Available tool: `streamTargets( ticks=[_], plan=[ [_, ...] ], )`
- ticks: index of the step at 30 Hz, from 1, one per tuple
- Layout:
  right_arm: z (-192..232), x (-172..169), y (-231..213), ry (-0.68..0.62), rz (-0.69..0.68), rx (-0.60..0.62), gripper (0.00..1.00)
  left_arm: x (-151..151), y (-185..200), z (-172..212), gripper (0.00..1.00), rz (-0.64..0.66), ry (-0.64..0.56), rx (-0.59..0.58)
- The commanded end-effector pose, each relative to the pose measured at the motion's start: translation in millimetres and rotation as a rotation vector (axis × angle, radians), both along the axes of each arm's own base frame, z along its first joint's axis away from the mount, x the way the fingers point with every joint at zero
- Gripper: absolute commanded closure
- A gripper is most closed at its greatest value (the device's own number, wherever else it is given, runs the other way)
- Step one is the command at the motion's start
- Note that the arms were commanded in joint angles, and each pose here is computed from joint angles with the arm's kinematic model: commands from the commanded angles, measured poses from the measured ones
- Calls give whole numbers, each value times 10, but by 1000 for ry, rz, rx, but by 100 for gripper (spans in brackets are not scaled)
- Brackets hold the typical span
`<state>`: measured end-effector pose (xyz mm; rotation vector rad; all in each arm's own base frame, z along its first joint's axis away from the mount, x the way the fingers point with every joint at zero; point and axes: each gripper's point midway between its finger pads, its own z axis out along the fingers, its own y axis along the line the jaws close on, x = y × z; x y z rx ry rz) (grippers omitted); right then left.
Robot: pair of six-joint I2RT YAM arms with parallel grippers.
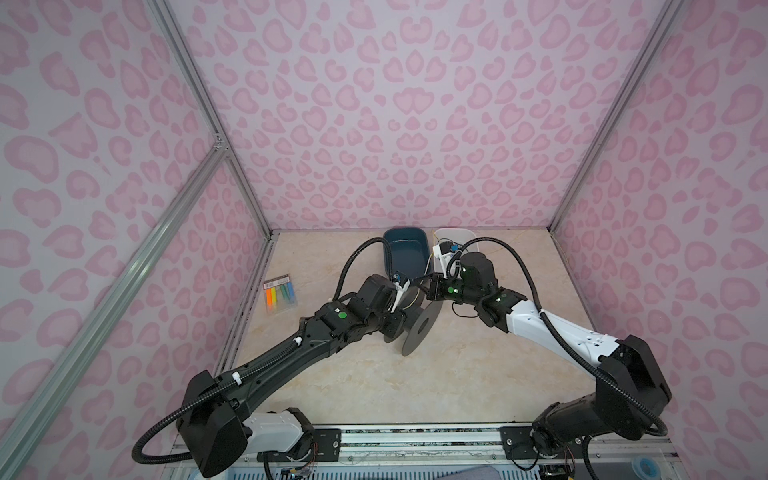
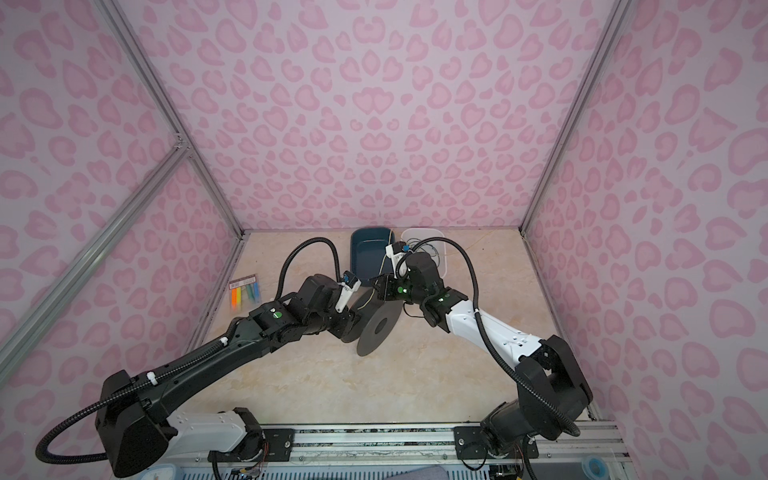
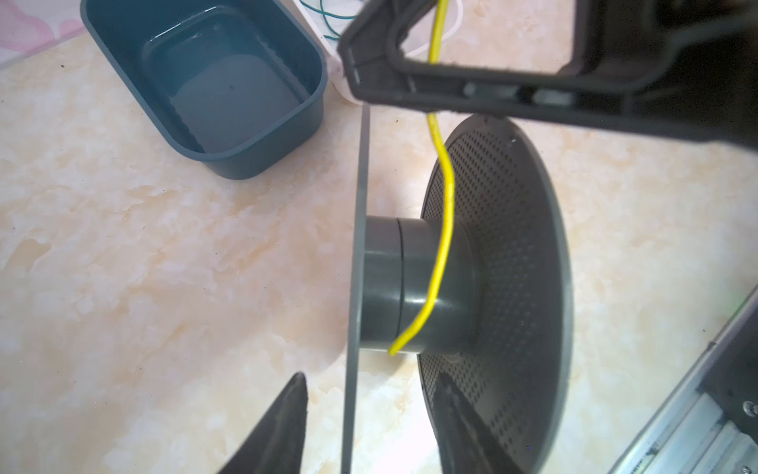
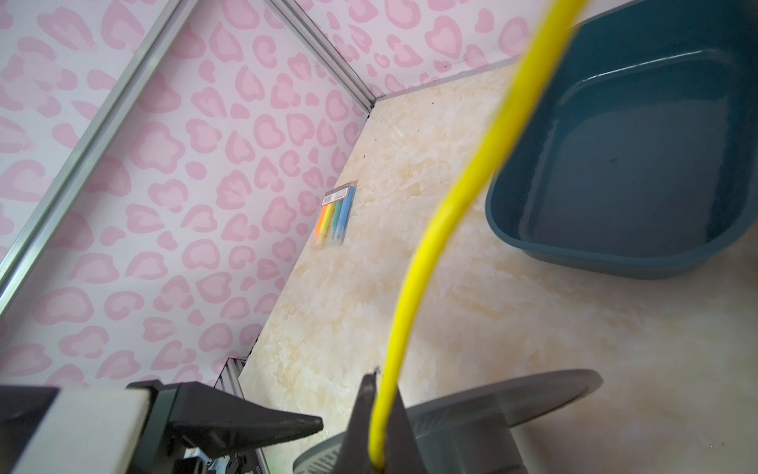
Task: Wrap the cables
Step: 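Carry the cable over the spool hub with the right gripper toward the left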
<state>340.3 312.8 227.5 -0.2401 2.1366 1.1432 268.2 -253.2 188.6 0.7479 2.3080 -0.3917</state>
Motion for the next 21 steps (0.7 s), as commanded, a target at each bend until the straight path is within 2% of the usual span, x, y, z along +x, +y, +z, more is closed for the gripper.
streamTargets(
  ticks=[1, 8, 15, 21],
  plan=[
    [-9, 0, 36, -13, 15, -7, 100, -3, -69, 128, 45, -46, -16, -49],
    [-35, -14, 126, -14, 29, -4, 100, 40, -132, 135, 44, -69, 38, -159],
    [-94, -58, 251, -3, 57, 4, 100, 81, -180, 75, 44, -73, 54, -166],
    [-111, -75, 322, 4, 67, 20, 100, 93, -237, -41, 49, -78, 91, -167]
  ],
)
